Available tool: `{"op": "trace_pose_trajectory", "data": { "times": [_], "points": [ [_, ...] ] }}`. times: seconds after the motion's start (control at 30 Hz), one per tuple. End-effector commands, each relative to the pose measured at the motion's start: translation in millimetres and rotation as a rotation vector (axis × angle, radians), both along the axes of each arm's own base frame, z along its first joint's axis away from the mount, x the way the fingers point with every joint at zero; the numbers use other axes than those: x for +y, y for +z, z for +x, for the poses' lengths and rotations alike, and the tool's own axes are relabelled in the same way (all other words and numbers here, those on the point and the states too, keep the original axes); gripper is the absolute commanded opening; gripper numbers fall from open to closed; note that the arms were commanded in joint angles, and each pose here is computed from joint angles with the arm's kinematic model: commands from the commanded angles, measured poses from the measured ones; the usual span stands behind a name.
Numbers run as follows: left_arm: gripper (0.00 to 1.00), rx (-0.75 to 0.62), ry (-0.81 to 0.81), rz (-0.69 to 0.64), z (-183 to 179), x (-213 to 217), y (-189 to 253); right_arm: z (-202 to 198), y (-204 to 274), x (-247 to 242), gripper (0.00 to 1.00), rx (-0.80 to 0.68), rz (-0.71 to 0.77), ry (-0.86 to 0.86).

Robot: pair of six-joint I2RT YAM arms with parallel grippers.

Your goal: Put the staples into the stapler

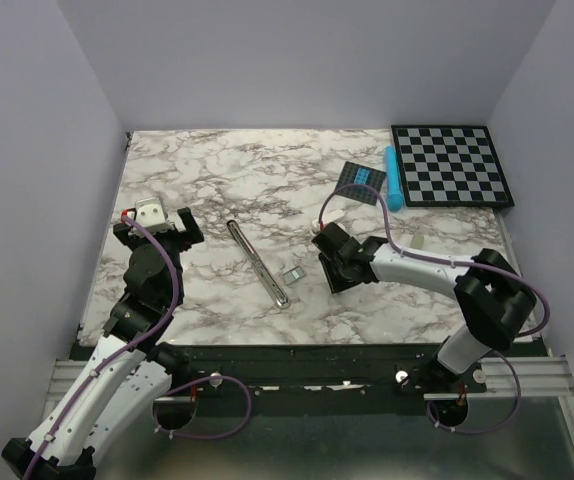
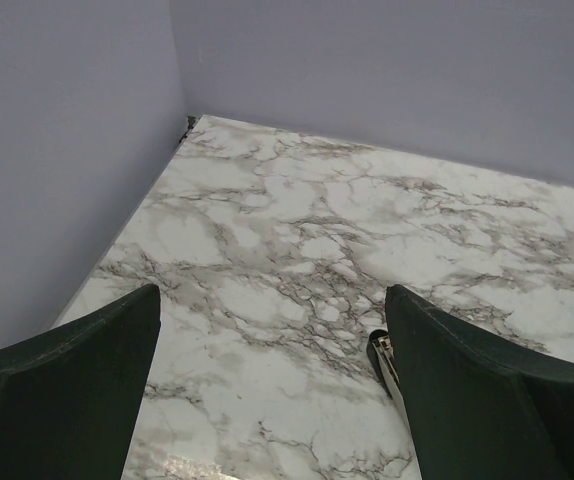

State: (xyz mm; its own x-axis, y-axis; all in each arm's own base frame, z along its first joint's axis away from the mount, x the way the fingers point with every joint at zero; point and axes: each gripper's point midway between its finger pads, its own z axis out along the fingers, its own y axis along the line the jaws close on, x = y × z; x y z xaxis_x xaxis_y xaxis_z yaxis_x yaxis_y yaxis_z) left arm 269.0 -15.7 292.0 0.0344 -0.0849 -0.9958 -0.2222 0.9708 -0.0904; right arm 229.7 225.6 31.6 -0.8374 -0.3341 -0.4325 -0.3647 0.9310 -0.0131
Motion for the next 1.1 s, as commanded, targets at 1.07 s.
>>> {"op": "trace_pose_trajectory", "data": {
  "times": [1.07],
  "points": [
    [0.99, -0.003, -0.013, -0.01, -1.9, -0.6, 0.4, 2.5, -17.2, 4.3, 0.2, 0.132, -0.077, 0.057]
  ]
}}
